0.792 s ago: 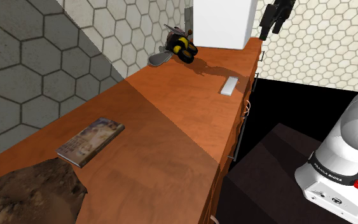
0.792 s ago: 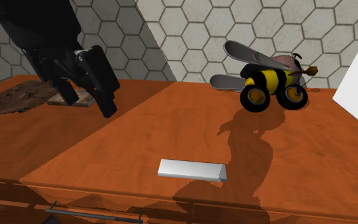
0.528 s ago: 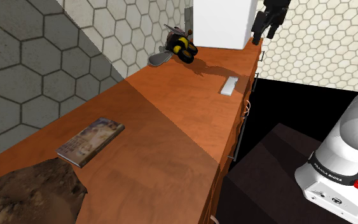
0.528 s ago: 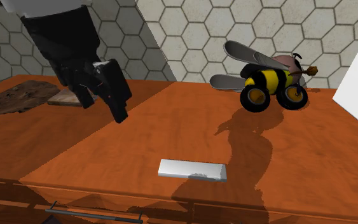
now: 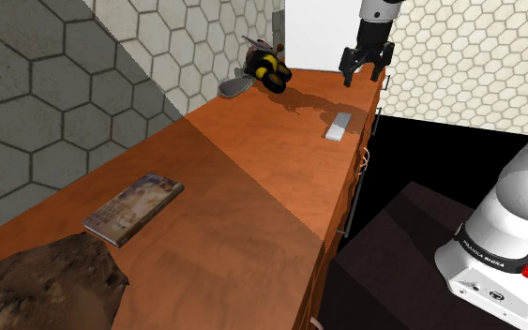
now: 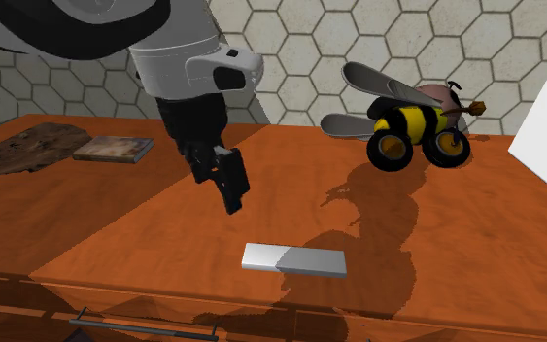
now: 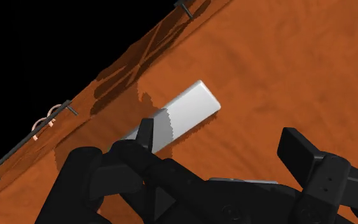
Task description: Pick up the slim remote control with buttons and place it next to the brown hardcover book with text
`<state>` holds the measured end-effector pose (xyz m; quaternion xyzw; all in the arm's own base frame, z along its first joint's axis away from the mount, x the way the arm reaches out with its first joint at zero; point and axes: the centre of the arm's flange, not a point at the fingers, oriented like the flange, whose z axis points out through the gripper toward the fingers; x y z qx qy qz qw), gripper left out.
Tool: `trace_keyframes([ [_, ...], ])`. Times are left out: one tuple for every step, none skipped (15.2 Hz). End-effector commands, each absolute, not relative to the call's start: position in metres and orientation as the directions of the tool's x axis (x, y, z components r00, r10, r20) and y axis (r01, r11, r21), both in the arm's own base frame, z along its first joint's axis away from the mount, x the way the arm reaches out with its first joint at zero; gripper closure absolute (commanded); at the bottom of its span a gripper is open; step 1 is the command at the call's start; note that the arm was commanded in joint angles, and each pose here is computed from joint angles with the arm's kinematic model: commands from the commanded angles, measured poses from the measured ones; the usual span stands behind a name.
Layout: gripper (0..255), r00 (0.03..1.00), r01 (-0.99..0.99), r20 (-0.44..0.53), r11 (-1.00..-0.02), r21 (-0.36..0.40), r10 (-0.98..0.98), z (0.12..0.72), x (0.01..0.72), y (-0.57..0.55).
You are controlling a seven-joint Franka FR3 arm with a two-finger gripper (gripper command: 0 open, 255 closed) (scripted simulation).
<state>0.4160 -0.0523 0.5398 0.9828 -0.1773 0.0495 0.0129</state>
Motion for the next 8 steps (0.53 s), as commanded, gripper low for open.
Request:
trace_keyframes([
  [0, 0.902, -0.424, 0.09, -0.906, 0.0, -0.422, 0.52, 0.432, -0.06],
  [0, 0.886, -0.458, 0.083, -0.889, -0.003, -0.456, 0.51, 0.44, -0.064],
  [0, 0.868, -0.491, 0.077, -0.871, -0.005, -0.49, 0.501, 0.448, -0.069],
  [0, 0.849, -0.524, 0.07, -0.851, -0.008, -0.524, 0.491, 0.456, -0.074],
  [0, 0.829, -0.557, 0.063, -0.831, -0.01, -0.556, 0.48, 0.464, -0.079],
  [0, 0.807, -0.588, 0.056, -0.809, -0.012, -0.588, 0.47, 0.472, -0.085],
  [0, 0.784, -0.618, 0.049, -0.786, -0.014, -0.618, 0.46, 0.479, -0.091],
  [0, 0.76, -0.648, 0.042, -0.761, -0.015, -0.648, 0.45, 0.486, -0.097],
])
